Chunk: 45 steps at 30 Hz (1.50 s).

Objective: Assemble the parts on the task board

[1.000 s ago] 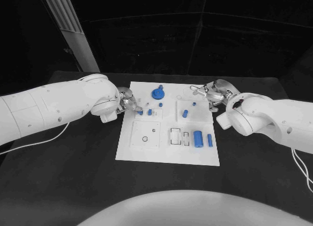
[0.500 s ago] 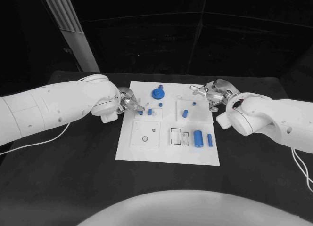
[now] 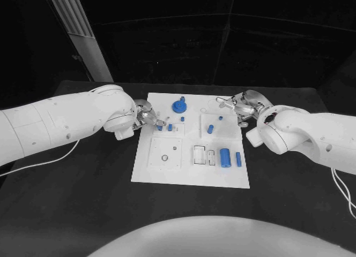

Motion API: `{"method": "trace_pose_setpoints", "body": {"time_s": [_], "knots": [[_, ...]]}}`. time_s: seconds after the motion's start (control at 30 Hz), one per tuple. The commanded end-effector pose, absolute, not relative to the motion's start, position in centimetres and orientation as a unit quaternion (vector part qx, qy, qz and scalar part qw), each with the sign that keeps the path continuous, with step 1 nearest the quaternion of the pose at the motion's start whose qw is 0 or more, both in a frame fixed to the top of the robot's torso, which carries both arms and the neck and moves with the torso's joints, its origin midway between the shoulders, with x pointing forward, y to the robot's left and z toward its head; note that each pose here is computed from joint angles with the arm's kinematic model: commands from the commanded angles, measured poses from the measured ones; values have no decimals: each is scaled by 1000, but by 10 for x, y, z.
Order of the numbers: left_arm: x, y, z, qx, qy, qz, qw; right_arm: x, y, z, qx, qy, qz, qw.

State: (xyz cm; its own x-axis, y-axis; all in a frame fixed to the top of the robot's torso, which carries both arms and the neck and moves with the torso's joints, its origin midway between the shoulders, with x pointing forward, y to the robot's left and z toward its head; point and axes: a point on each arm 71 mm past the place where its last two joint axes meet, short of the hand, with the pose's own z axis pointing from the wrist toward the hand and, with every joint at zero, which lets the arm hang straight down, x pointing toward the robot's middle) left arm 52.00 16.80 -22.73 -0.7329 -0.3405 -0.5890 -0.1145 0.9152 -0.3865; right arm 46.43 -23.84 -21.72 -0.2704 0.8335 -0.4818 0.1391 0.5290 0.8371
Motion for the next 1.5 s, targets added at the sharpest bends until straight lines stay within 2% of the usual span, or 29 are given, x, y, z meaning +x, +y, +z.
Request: {"method": "trace_pose_setpoints", "body": {"time_s": [0.03, 0.57, 1.17, 1.33, 1.5], "knots": [[519, 169, -228, -123, 920, -155, 339, 464, -238, -216, 337, 716, 349, 502], [521, 169, -226, -109, 912, -152, 364, 464, -238, -216, 337, 716, 349, 502], [522, 169, -225, -106, 907, -165, 372, 465, -238, -216, 337, 716, 348, 502], [524, 169, -217, -113, 875, -220, 416, 465, -238, -216, 337, 716, 349, 502], [528, 169, -197, -106, 798, -320, 500, 465, -238, -216, 337, 715, 349, 503]]}}
